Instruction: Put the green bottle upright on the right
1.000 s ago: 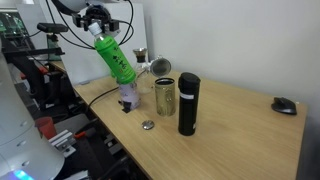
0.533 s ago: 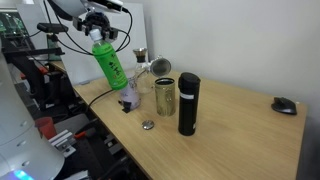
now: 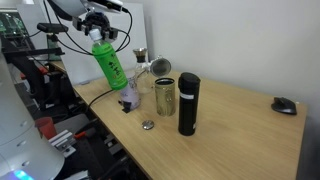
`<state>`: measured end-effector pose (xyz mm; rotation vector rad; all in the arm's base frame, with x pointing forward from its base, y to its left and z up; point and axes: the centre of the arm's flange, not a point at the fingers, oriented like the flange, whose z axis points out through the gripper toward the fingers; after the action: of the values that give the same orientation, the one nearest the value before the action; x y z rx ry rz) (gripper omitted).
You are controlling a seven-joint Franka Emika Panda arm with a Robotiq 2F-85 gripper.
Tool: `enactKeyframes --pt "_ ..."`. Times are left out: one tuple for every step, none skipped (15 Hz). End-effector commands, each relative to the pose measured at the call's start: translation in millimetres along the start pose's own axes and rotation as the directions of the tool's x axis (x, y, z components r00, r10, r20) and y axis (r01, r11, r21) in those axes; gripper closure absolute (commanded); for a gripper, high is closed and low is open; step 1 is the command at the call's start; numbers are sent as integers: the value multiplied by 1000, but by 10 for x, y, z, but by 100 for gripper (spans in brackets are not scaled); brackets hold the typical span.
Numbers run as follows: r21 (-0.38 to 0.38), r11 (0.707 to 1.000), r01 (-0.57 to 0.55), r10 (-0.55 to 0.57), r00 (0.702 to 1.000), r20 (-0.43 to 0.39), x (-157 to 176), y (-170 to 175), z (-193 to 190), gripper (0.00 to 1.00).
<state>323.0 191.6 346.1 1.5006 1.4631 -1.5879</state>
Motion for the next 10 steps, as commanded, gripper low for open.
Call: enactKeyframes --pt "63 998 -16 10 996 91 31 32 133 84" --pt "96 995 -17 5 993 116 53 30 206 84" --pt "122 992 -17 0 990 140 72 33 265 84" --pt "148 989 -21 -4 986 165 97 44 332 84" --pt "172 985 -25 -7 983 182 124 61 397 84" --pt "194 981 -32 -6 981 195 151 83 454 84" --pt "213 976 -51 7 980 201 184 117 504 84" --pt "232 970 -72 22 977 211 223 161 552 84" --pt "248 964 -91 37 976 215 254 201 602 84" --pt "270 956 -116 58 975 215 286 257 652 84"
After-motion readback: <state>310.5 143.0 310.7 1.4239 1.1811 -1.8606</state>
